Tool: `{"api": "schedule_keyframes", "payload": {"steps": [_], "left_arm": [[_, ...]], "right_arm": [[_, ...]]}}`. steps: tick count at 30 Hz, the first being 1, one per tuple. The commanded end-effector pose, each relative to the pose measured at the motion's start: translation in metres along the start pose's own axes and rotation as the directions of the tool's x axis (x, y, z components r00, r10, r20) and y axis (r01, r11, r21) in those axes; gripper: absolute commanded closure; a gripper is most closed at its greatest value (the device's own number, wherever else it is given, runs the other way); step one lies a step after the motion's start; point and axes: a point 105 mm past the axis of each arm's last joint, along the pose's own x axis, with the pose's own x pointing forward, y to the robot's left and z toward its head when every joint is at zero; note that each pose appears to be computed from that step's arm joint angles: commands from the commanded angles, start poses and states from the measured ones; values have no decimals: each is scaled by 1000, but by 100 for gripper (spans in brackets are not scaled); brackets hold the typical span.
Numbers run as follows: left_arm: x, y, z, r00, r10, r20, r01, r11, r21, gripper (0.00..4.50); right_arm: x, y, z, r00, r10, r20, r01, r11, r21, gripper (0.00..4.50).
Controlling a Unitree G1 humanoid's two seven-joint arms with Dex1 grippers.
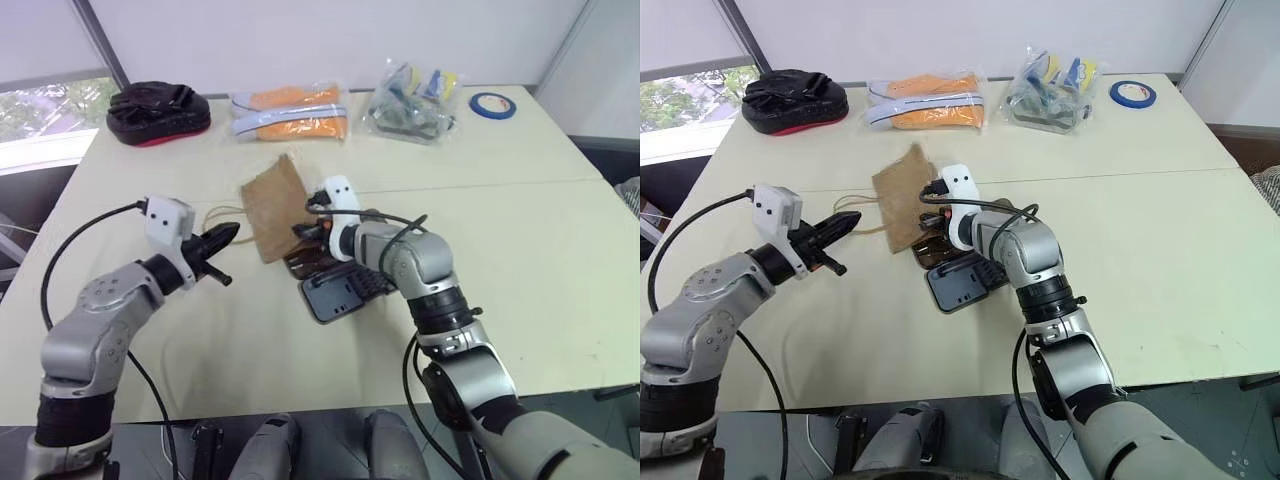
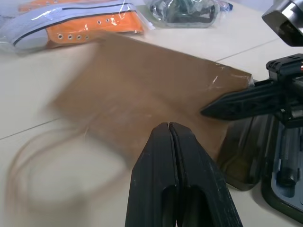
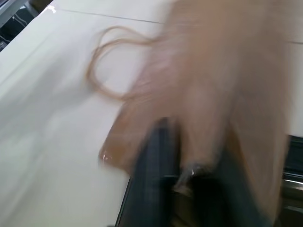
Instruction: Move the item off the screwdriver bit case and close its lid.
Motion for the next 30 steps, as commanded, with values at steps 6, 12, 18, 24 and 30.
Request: {"api": "schedule_keyframes", "payload": {"steps": [6, 12, 18, 24, 30], "left_arm": [[1, -5, 14, 999, -10, 54, 7, 999, 50, 450], [5, -8, 13, 998, -22, 55, 19, 999, 48, 450], [11, -12, 11, 998, -42, 52, 40, 998, 40, 450], [19, -17, 9, 996, -74, 52, 72, 997, 35, 450], [24, -18, 10, 995, -89, 54, 87, 996, 33, 450]], "right_arm": [[-27, -25, 48, 969, -124, 213, 132, 991, -24, 447], [-92, -92, 85, 790, -474, 389, 494, 868, 52, 447], [-185, -166, 57, 429, -857, 286, 845, 493, 208, 447], [-247, -189, 14, 81, -989, 122, 953, 112, 280, 447], [-279, -199, -36, -102, -987, -123, 919, -141, 368, 447]]}}
